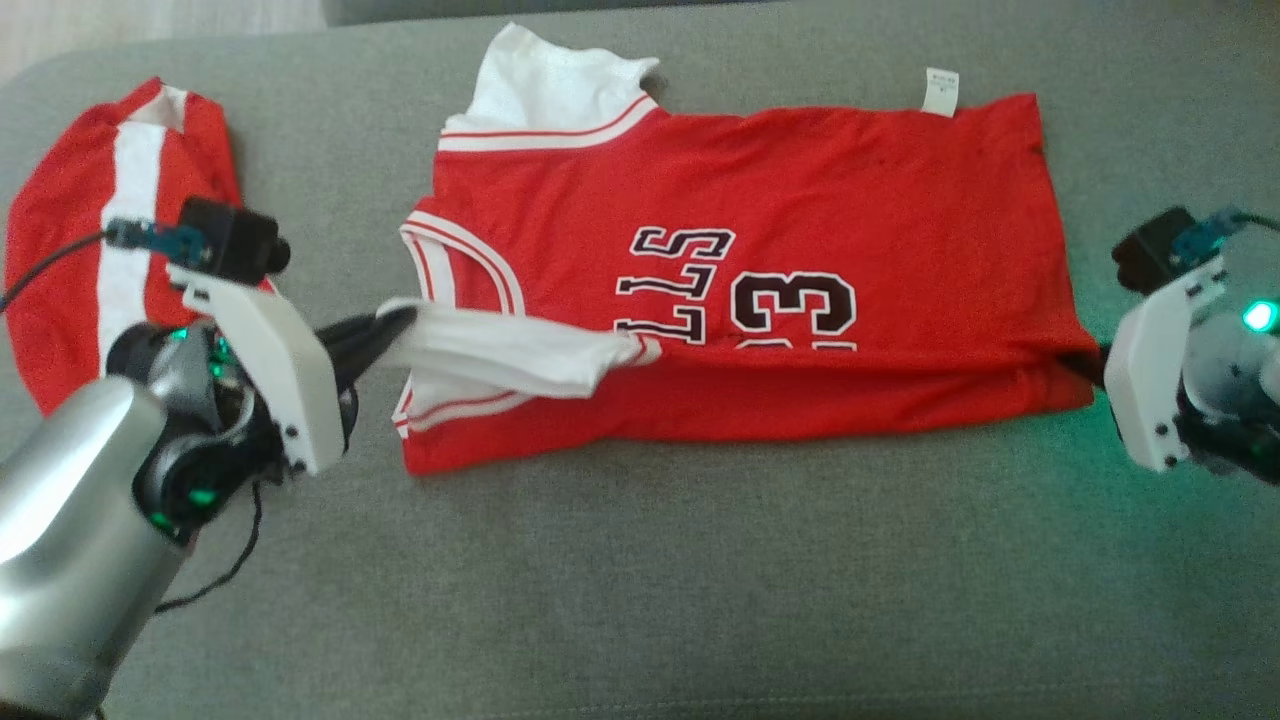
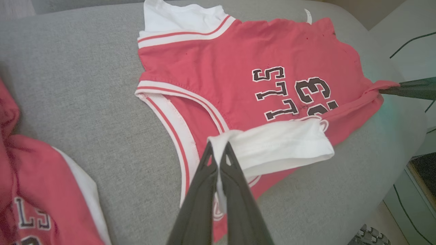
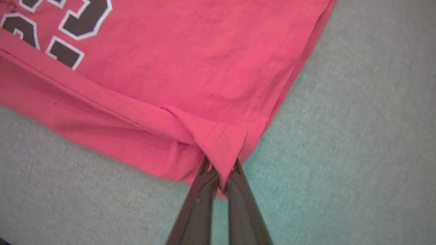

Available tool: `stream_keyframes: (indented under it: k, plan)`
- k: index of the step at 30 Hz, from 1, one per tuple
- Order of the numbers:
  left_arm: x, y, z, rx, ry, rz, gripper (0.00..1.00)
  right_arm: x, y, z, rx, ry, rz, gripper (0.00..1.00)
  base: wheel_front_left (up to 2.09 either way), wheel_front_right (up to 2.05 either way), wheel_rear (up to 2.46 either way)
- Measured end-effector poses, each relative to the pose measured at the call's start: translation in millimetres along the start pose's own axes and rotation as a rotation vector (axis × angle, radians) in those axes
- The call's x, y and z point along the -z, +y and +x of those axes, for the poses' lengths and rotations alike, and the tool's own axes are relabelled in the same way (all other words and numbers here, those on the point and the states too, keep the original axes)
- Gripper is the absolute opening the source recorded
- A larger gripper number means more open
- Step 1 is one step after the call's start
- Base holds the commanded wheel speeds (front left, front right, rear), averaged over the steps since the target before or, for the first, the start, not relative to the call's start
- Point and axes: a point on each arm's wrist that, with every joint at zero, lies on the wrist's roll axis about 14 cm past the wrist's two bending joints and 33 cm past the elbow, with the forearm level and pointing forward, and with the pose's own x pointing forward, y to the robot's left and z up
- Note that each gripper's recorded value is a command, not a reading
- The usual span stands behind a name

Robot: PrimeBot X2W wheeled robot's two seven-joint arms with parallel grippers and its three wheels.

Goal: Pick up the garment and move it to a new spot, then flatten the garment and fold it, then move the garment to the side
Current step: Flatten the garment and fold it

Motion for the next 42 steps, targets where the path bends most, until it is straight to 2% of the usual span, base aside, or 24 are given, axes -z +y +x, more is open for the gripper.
stream_keyframes:
  k: [1, 2, 3, 7, 9, 14, 18, 19, 20, 24, 27, 30, 38, 42]
  plan:
    - [-2, 2, 5, -0.002, 0.002, -0.001, 0.00, -4, -2, 3, 0.005, -0.011, -0.002, 0.20, 0.00, 0.00, 0.00]
    - [-3, 4, 10, -0.007, 0.004, -0.002, 0.00, -8, -4, 5, 0.014, -0.034, -0.010, 0.87, 0.00, 0.00, 0.00]
    - [-7, 12, 19, -0.033, -0.010, -0.002, 0.98, -17, -12, 8, 0.034, -0.074, 0.008, 1.00, 0.00, 0.00, 0.00]
    - [-15, 28, 29, -0.106, -0.062, 0.014, 1.00, -32, -17, 13, 0.052, -0.179, 0.060, 1.00, 0.00, 0.00, 0.00]
    - [-23, 32, 31, -0.128, -0.124, -0.011, 1.00, -44, -17, 13, 0.061, -0.257, 0.064, 1.00, 0.00, 0.00, 0.00]
    - [-67, 37, 19, -0.173, -0.392, -0.068, 1.00, -76, -16, 2, 0.077, -0.498, 0.099, 1.00, 0.00, 0.00, 0.00]
    - [-96, 35, -5, -0.201, -0.639, -0.102, 1.00, -95, -16, -16, 0.103, -0.701, 0.156, 1.00, 0.00, 0.00, 0.00]
    - [-98, 33, -11, -0.215, -0.677, -0.069, 1.00, -98, -16, -21, 0.110, -0.738, 0.166, 1.00, 0.00, 0.00, 0.00]
    - [-98, 31, -16, -0.227, -0.699, -0.042, 1.00, -100, -16, -24, 0.119, -0.764, 0.168, 1.00, 0.00, 0.00, 0.00]
    - [-94, 20, -35, -0.252, -0.776, -0.082, 1.00, -118, -15, -46, 0.133, -0.894, 0.238, 1.00, 0.00, 0.00, 0.00]
    - [-95, 11, -51, -0.265, -0.854, -0.113, 1.00, -137, -15, -75, 0.154, -1.028, 0.249, 1.00, 0.00, 0.00, 0.00]
    - [-81, 2, -56, -0.283, -0.877, -0.162, 1.00, -133, -9, -89, 0.186, -1.107, 0.260, 1.00, 0.00, 0.00, 0.00]
    - [-29, -18, -50, -0.291, -0.800, -0.183, 1.00, -76, 41, -78, 0.203, -1.112, 0.377, 1.00, 0.00, 0.00, 0.00]
    - [0, -22, -39, -0.301, -0.727, -0.202, 1.00, -65, 47, -82, 0.234, -1.123, 0.408, 1.00, 0.00, 0.00, 0.00]
